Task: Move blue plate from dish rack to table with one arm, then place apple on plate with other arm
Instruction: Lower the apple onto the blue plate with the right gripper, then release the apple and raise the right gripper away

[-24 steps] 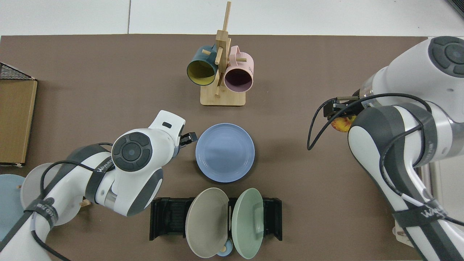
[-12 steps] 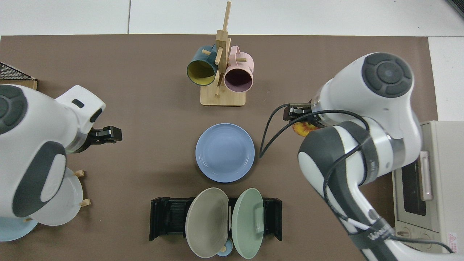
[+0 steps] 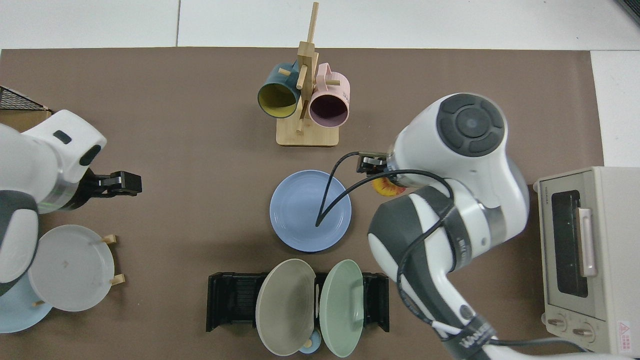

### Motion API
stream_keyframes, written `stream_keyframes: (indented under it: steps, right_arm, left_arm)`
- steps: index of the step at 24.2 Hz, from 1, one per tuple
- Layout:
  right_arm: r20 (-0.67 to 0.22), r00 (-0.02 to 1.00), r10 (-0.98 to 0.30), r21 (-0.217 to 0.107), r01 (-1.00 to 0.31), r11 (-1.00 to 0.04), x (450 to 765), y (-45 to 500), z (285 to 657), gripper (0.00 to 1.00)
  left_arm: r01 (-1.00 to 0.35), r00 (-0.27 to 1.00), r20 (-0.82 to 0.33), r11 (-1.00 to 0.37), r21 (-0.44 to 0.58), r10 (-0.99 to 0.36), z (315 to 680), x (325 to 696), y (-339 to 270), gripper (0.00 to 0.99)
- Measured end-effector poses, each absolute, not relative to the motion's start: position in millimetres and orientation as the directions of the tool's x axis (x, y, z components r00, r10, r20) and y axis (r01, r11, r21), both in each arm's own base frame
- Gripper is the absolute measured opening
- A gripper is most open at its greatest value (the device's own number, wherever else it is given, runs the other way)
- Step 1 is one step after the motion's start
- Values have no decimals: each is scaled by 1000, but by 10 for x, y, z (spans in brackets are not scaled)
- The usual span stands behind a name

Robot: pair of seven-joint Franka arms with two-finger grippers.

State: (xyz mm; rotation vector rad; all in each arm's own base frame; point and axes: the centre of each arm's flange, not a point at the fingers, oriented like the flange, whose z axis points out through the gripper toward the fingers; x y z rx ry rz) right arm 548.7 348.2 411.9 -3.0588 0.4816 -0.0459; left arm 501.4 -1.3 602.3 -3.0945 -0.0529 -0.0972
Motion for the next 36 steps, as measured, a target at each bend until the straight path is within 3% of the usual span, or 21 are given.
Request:
stream_keyframes:
  steps: [7,14,15,18,19,24,27,32,36]
  right_arm:
    - [33,931,-363,-76,-359,-930,5483,3835,3512,789]
    - [24,925,-380,-70,-377,-923,5415,4008,3199,789]
    - [23,924,-381,-68,-379,-923,5415,4007,3187,806]
    - [23,922,-385,-65,-383,-921,5438,3986,3210,987]
    - [21,922,-388,-59,-386,-921,5448,3973,3231,991]
    - [23,921,-389,-48,-388,-921,5516,3859,3598,1000]
    - [43,933,-357,-66,-354,-933,5624,3605,4012,1000]
    - [99,955,-281,-88,-273,-958,5928,2707,4690,1000]
    - [121,974,-193,-67,-186,-980,6138,1887,4912,1000]
  left_arm:
    - [2,998,58,-999,-34,0,6016,5158,-87,987]
    - [-6,999,41,-1000,-24,-7,6010,5312,-105,991]
    - [-5,999,39,-1000,-24,-6,6011,5311,-96,991]
    - [-3,999,33,-1000,-24,-3,6006,5306,-83,991]
    - [-3,999,33,-1000,-24,-4,6005,5305,-84,991]
    - [-9,1000,30,-1000,-24,-10,6002,5303,-117,991]
    - [-11,1000,25,-1000,-23,-11,5991,5302,-126,991]
    - [-12,1000,21,-1000,-23,-12,5976,5305,-129,991]
    - [-16,1000,20,-1000,-24,-16,5974,5304,-151,991]
